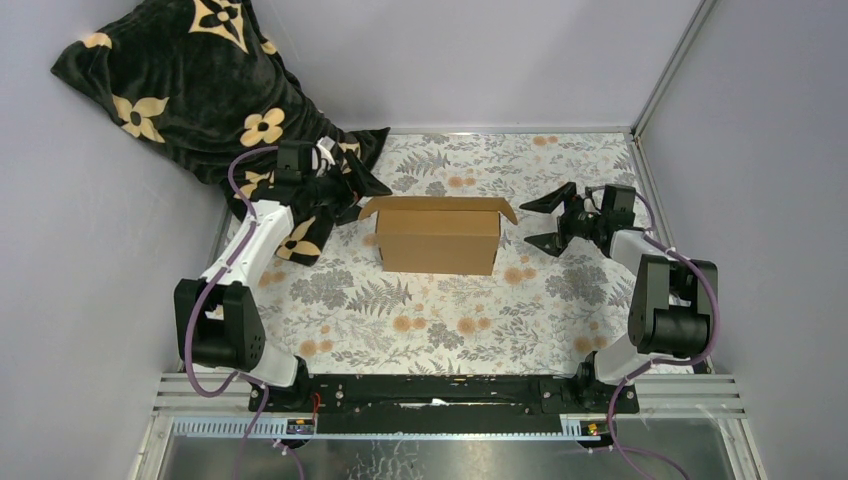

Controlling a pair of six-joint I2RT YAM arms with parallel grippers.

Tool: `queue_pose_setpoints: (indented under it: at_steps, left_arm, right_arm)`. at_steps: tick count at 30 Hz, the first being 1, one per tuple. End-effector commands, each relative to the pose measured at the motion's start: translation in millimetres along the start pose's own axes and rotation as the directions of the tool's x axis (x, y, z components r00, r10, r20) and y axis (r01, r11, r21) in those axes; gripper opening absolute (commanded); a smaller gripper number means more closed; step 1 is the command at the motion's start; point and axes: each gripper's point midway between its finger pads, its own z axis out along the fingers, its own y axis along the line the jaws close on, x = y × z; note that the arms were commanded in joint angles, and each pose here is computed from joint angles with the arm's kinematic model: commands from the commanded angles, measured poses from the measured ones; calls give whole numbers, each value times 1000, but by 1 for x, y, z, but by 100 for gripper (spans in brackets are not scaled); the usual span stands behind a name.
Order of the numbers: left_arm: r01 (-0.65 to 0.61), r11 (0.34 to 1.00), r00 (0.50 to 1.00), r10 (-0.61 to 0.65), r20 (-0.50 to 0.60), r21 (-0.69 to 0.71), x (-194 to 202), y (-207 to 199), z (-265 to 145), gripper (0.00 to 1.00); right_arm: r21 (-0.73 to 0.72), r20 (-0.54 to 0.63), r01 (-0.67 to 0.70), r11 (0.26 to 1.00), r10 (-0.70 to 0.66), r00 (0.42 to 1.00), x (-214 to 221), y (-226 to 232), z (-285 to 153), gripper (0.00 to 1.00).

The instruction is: Fold the paper box

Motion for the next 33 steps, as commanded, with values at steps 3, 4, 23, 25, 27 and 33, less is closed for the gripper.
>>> queue_pose_setpoints:
  at_steps: [3,4,23,25,27,33]
  left_arm:
    - [7,998,1000,-7,1,59,1,5,7,99]
    - [12,998,1000,-12,2,61,1,7,9,98]
    - [-4,994,997,-5,81,105,-11,-13,-1,99]
    - [-25,996,996,17,93,83,-14,-14,-6,99]
    - [-49,996,993,42,110,68,-17,-16,-9,99]
    - [-68,994,991,58,117,85,-18,-17,-8,99]
  right_arm:
    - [-30,-2,17,999,-17,1000,-1,0,1,100]
    - [-32,-3,17,999,-18,1000,-1,0,1,100]
    - [20,49,116,993,-117,992,-8,14,-8,100]
    - [50,67,139,989,-142,988,-10,16,-12,100]
    - [75,91,167,983,-173,981,-13,20,-15,100]
    - [107,150,237,966,-252,956,-18,32,-26,100]
